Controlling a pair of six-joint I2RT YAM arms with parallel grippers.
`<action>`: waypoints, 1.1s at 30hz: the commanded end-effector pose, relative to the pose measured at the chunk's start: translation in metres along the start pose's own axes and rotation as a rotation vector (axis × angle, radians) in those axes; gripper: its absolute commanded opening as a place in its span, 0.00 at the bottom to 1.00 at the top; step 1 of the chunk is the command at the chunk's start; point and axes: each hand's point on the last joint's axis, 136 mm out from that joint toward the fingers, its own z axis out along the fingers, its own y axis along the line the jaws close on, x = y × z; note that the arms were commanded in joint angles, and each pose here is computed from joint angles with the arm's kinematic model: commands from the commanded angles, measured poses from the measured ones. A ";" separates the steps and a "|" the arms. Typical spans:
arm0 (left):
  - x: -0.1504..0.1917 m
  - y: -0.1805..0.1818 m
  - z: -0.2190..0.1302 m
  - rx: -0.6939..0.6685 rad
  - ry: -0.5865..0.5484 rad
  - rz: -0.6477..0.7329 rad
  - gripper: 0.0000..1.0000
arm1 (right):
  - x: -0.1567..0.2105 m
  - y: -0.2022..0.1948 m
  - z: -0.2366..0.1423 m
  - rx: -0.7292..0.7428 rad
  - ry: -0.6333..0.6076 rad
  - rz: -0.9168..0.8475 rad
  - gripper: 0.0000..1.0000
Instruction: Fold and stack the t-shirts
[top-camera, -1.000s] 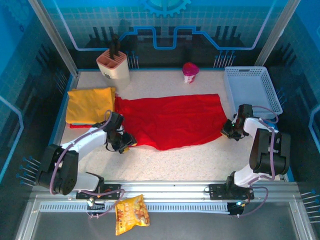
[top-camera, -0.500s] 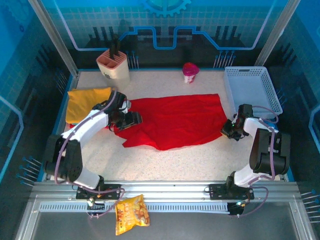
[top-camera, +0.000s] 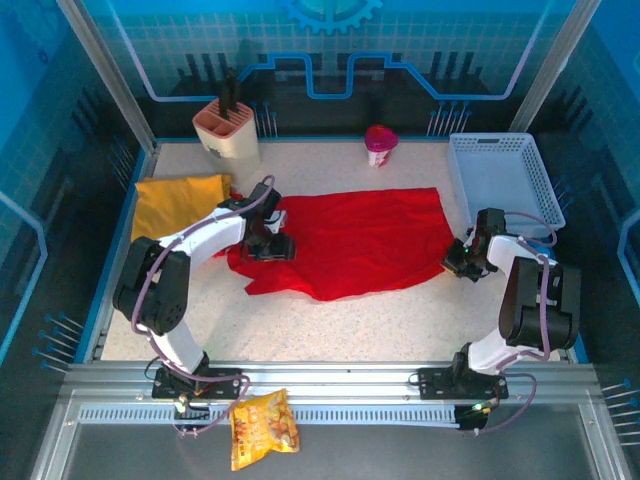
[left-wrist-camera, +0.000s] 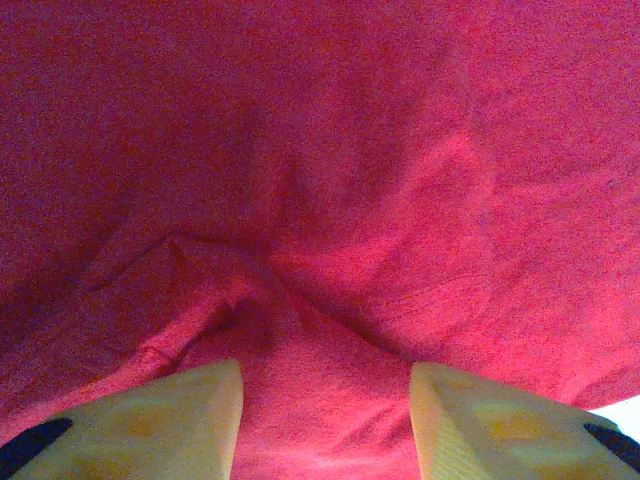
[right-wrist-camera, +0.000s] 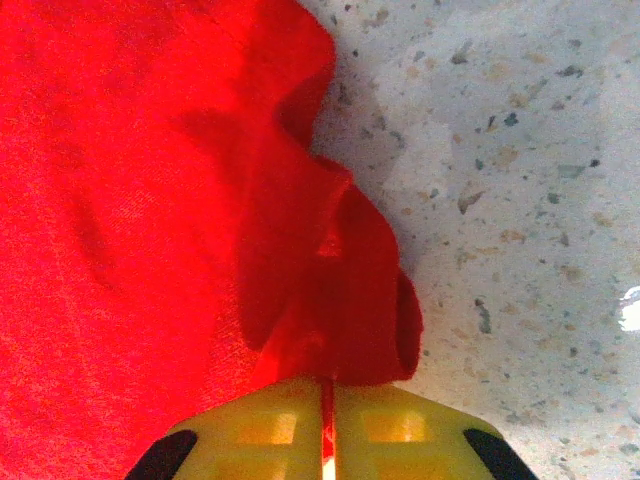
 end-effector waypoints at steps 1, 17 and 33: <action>0.025 0.014 0.009 -0.061 0.081 -0.034 0.48 | -0.002 -0.003 -0.001 -0.004 0.001 0.003 0.12; 0.036 -0.021 -0.007 0.087 0.061 -0.113 0.07 | -0.004 -0.001 -0.001 -0.013 -0.002 0.004 0.12; 0.010 -0.015 -0.020 -0.076 -0.035 -0.073 0.53 | -0.003 0.000 0.002 -0.028 0.008 0.010 0.12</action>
